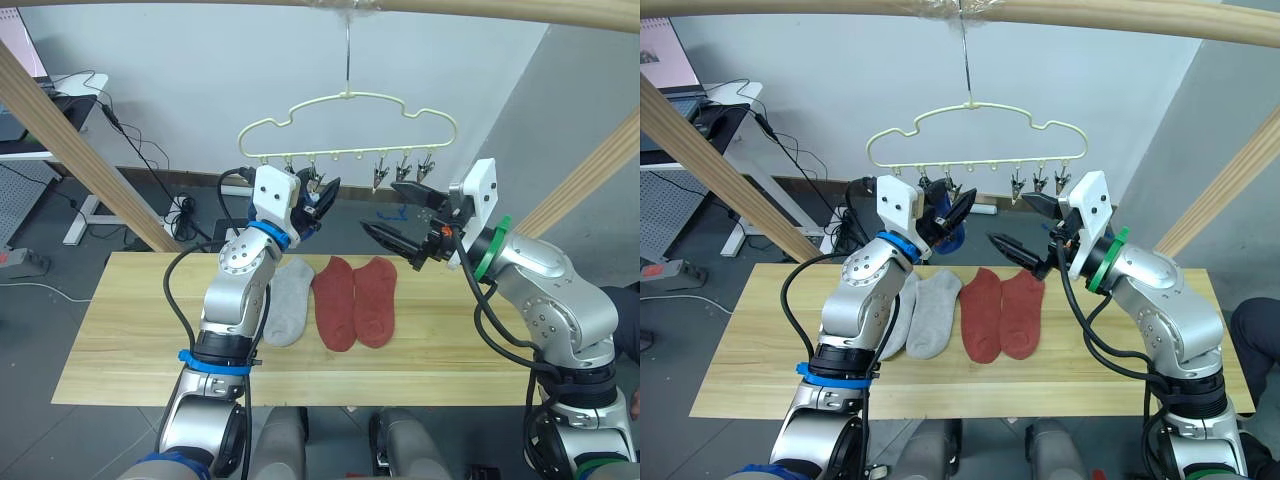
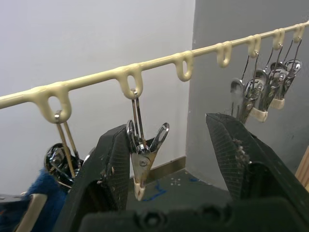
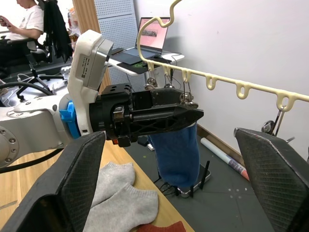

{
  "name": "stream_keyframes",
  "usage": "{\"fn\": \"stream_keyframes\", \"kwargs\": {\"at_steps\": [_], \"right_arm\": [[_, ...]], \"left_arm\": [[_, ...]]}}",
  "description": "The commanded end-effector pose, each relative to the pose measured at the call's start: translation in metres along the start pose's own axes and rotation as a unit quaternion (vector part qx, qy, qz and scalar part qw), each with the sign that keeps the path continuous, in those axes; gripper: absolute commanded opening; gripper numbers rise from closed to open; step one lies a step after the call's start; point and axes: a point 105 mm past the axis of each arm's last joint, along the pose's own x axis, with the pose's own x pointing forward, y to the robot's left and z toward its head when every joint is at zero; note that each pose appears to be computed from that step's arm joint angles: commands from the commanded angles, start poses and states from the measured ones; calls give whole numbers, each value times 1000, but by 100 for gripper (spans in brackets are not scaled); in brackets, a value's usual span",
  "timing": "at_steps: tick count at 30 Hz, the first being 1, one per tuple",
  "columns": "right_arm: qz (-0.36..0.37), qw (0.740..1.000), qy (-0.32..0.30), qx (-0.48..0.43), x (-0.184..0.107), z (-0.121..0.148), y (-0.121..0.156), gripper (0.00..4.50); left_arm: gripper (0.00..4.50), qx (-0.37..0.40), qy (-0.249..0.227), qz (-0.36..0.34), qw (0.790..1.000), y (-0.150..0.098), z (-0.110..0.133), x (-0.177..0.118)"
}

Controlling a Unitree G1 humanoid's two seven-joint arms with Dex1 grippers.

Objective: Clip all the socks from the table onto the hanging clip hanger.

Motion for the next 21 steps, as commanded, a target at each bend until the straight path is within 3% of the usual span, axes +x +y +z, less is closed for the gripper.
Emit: {"fn": "stream_keyframes", "kwargs": {"at_steps": [1, 9, 12, 18, 21], "right_arm": [[1, 1000, -15, -14, -4, 9, 2, 450], [0, 1000, -12, -15, -5, 7, 2, 450], [0, 1000, -12, -14, -5, 7, 3, 450], [1, 1000, -14, -13, -4, 8, 3, 450], [1, 1000, -14, -14, -4, 8, 3, 450]], "left_arm": [[273, 12, -26, -11, 1000, -5, 13, 4], [273, 5, -31, -9, 999, -3, 15, 7], [220, 2, -31, -9, 999, -3, 15, 7], [57, -2, -25, -10, 1000, -3, 13, 7], [46, -5, -26, -9, 1000, -3, 13, 7]]}}
